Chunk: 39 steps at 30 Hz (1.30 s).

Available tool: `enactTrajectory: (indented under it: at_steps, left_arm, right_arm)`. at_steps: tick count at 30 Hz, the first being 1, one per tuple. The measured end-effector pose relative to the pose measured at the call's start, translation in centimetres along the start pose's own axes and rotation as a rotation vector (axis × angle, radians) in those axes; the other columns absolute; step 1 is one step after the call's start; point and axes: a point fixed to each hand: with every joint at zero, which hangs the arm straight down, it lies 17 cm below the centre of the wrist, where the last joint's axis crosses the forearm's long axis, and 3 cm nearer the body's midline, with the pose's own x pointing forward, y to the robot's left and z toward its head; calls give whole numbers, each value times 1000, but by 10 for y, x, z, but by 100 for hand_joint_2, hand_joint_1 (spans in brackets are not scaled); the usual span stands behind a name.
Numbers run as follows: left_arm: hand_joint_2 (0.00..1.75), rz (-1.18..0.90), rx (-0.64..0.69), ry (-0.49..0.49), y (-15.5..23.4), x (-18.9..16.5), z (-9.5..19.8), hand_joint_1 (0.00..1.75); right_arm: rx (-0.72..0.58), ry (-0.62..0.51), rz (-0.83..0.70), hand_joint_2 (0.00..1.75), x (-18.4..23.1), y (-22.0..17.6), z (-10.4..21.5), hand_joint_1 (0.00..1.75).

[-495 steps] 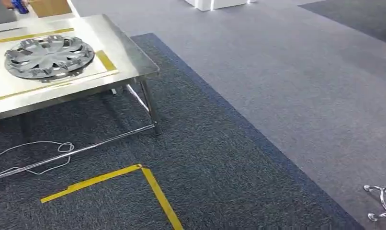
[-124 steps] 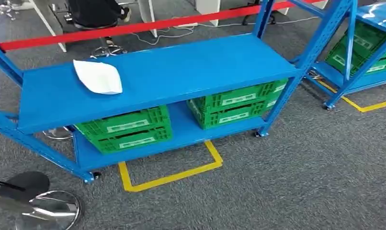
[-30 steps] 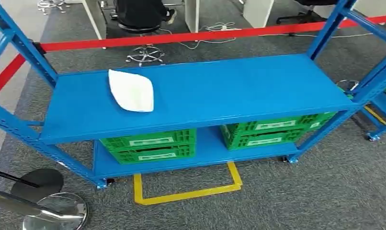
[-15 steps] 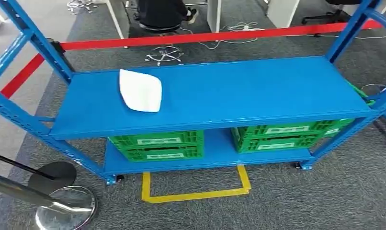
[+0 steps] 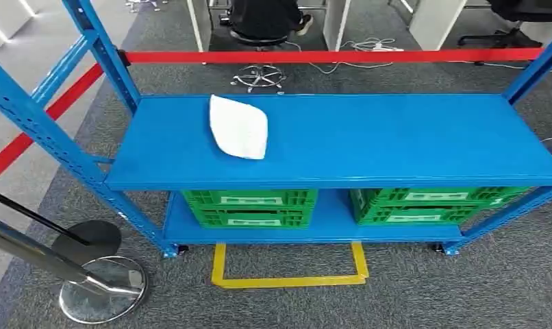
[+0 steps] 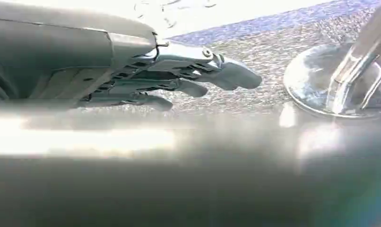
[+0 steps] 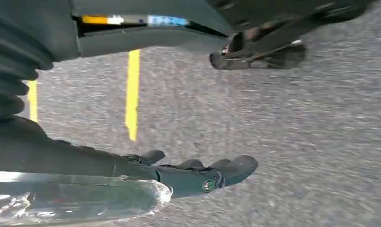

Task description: Take the parts from the cabinet and place them on the table.

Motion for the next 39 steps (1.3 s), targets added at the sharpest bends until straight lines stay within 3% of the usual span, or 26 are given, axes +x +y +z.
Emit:
enactTrajectory:
  at_steps: [1, 2, 7, 8, 25, 32, 39]
  left_arm:
    - [175, -1, -3, -1, -1, 0, 0, 0]
    - [0, -2, -3, -1, -1, 0, 0, 0]
    - [0, -4, -2, -1, -2, 1, 0, 0]
    - [0, -7, 0, 0, -1, 0, -1, 0]
    - [0, -21, -4, 22, -4, -4, 1, 0]
    - [0, -75, 24, 78, -1, -14, 1, 0]
    - [0, -132, 48, 105, -4, -15, 3, 0]
  right_arm:
    - [-4, 12, -1, 0, -3, 0, 0, 0]
    - [-9, 22, 0, 175, -5, 0, 0, 0]
    - [7, 43, 38, 175, -7, 6, -2, 0]
    - [15, 43, 42, 0, -8, 8, -1, 0]
    - [-29, 134, 58, 0, -18, 4, -8, 0]
    - [-90, 183, 192, 0, -26, -4, -11, 0]
    - [-116, 165, 227, 0, -16, -4, -23, 0]
